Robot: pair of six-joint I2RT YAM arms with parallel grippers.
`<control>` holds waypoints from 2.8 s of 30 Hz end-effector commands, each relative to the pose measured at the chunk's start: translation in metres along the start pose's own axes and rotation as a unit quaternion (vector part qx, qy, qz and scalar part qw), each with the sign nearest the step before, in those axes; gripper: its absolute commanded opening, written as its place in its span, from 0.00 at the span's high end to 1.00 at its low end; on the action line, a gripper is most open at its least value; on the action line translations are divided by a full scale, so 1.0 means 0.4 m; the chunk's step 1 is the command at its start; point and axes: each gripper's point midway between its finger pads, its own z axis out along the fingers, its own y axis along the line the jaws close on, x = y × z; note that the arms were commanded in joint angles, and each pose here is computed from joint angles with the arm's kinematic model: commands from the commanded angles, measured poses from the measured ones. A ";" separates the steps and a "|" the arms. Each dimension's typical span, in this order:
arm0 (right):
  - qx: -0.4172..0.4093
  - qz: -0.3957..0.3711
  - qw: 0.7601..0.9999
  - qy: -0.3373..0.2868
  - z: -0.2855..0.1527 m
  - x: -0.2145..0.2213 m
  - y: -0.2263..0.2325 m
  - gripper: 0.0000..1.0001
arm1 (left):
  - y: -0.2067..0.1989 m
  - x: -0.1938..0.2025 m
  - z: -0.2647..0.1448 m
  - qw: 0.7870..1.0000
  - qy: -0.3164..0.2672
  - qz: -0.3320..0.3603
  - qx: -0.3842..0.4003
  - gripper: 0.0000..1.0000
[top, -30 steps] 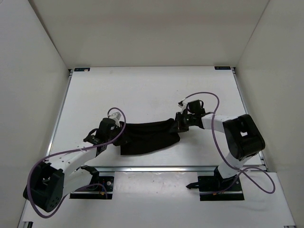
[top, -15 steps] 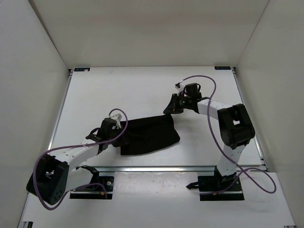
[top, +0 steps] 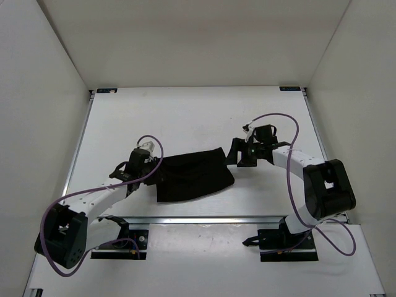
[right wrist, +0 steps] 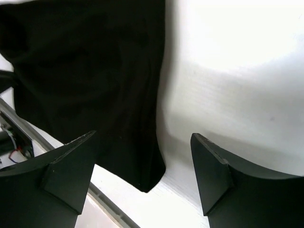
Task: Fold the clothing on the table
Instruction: Fold the skirt
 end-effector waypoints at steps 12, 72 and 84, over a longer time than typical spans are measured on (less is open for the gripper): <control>0.012 -0.017 0.998 0.066 0.085 0.126 -0.017 0.35 | 0.043 0.003 0.021 0.999 0.003 0.008 -0.053 0.86; -0.127 -0.122 0.984 0.019 0.010 0.024 0.496 0.30 | -0.211 0.119 0.171 0.986 0.115 0.059 0.101 1.00; -0.040 -0.044 0.995 -0.074 -0.142 -0.013 0.254 0.45 | -0.239 0.091 0.140 0.987 0.100 0.061 0.111 1.00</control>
